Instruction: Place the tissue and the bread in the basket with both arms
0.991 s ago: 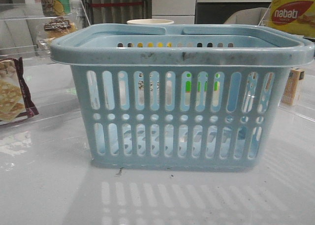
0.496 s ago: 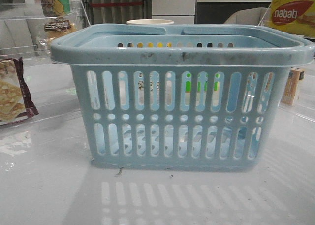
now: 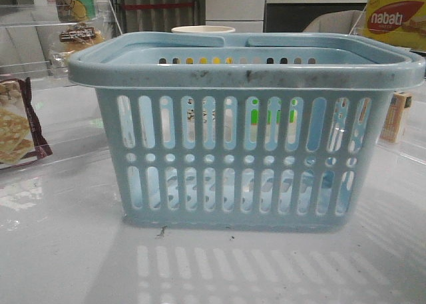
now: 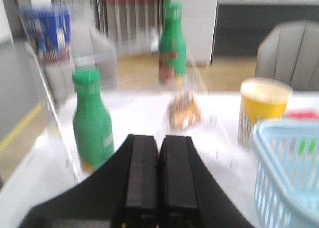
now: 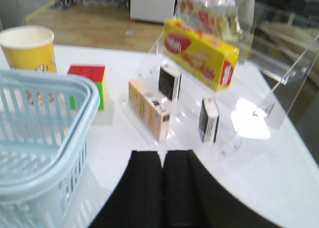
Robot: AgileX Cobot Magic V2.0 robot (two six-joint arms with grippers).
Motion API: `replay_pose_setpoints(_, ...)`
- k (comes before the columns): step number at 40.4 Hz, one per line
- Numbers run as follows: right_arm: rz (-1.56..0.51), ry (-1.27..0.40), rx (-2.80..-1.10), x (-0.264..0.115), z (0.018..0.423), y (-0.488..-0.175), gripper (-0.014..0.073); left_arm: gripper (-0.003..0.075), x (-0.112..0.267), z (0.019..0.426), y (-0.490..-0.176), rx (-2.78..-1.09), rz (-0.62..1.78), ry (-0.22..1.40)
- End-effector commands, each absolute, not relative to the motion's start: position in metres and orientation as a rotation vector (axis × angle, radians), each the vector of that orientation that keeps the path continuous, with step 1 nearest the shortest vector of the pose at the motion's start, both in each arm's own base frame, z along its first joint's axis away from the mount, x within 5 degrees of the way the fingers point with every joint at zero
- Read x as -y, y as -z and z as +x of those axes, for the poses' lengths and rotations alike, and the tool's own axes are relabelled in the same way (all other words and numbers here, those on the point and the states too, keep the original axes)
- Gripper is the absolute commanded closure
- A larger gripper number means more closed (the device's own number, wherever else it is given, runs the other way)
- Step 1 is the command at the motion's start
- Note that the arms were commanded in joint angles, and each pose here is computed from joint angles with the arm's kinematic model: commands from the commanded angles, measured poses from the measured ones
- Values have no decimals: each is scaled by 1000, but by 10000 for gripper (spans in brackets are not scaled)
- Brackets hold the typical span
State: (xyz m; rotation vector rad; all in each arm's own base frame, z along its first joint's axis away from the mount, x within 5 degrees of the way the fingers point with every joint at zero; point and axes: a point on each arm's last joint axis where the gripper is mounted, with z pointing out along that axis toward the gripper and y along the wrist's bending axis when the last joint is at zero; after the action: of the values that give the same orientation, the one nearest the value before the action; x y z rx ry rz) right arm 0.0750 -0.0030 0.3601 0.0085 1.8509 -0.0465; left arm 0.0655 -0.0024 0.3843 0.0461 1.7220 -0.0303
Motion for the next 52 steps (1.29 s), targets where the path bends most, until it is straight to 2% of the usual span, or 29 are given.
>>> replay_pose_setpoints(1, 2, 50, -1877, 3, 89, -366, 540, 629, 4, 79, -385, -1787, 38, 47)
replay_pose_setpoints(12, 2, 47, -2101, 4, 117, -345, 538, 629, 6, 104, -358, -1966, 44, 39)
replay_pose_setpoints(15, 2, 46, -2129, 4, 123, -342, 518, 608, 6, 109, -353, -1994, 47, 36)
replay_pose_setpoints(17, 2, 46, -2148, 4, 126, -339, 445, 552, 7, 112, -351, -2011, 74, 18)
replay_pose_setpoints(23, 1, 45, -2195, 5, 136, -333, 132, 263, 7, 117, -348, -2030, 94, 6)
replay_pose_setpoints(26, 1, 45, -2219, 5, 141, -330, 50, 195, 7, 118, -348, -2037, 94, 8)
replay_pose_setpoints(31, 0, 44, -2252, 5, 152, -324, 44, 192, 12, 120, -347, -2044, 105, 58)
replay_pose_setpoints(38, 32, 62, -2288, 10, 175, -318, 44, 192, 28, 124, -346, -2034, 244, 134)
replay_pose_setpoints(52, 211, 149, -2284, 53, 243, -351, 44, 192, 51, 119, -344, -2017, 455, 232)
